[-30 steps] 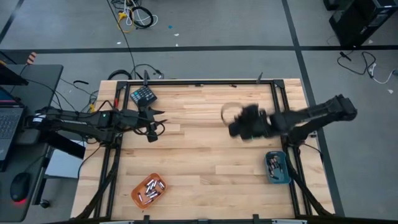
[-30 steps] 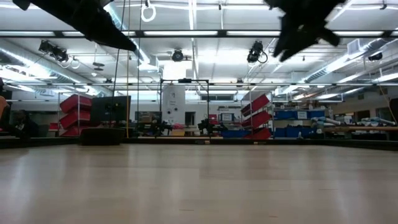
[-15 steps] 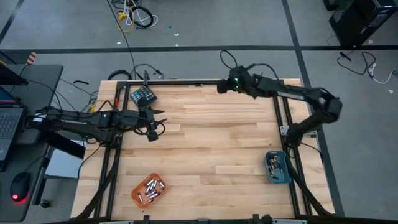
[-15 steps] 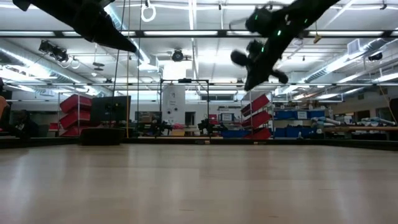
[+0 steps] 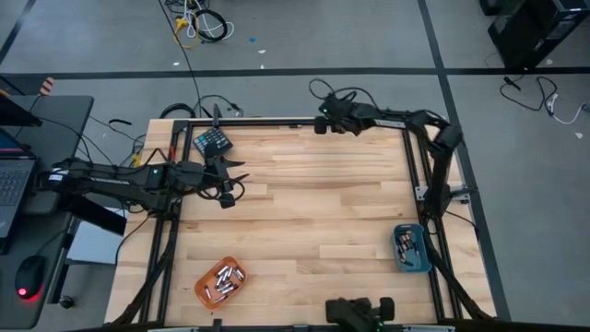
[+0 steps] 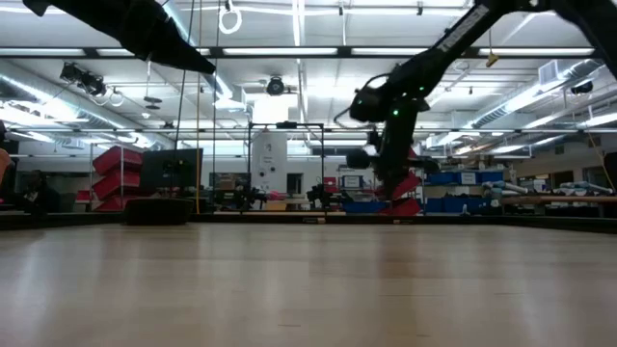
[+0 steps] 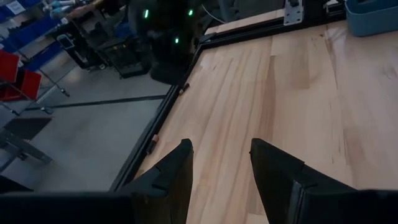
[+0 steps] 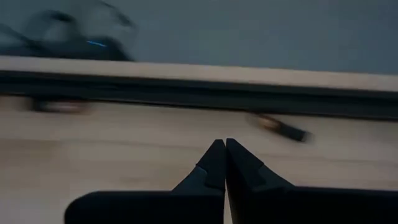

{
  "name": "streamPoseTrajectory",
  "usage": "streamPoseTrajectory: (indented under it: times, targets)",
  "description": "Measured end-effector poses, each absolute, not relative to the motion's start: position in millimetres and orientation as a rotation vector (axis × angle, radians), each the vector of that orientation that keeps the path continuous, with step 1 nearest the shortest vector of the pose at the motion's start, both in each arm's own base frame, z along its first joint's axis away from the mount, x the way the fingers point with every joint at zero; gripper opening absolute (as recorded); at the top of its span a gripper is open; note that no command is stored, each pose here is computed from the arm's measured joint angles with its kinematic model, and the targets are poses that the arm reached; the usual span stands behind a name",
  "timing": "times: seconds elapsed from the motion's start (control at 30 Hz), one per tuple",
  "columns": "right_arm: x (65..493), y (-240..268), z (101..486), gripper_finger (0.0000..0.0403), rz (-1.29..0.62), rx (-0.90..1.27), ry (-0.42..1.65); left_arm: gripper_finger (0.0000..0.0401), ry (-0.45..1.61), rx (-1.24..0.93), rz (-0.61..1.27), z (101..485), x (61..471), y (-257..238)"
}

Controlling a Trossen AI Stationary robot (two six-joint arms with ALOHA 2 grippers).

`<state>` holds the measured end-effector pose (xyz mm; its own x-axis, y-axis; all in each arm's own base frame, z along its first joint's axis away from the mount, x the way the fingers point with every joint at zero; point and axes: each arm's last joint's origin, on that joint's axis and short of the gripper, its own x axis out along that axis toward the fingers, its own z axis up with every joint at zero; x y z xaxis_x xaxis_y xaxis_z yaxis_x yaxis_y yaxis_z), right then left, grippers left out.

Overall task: Sort batteries
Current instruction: Put the black battery into the blue bin

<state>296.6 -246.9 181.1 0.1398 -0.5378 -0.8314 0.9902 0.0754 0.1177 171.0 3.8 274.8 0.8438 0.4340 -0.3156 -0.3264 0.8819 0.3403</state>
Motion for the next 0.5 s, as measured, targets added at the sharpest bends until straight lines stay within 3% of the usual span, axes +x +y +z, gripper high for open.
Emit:
streamPoseTrajectory:
  times: [0.17,0.5]
  targets:
    - [299.9,-266.5,172.8,0.0,-1.452,0.798,0.879,0.0158,0.401,0.288,0.405,274.6,170.9,3.8]
    - [303.7,-295.6,130.2,0.0,-1.46,0.843,1.01,0.0158,0.408,0.327,0.399,274.7,170.9,3.9]
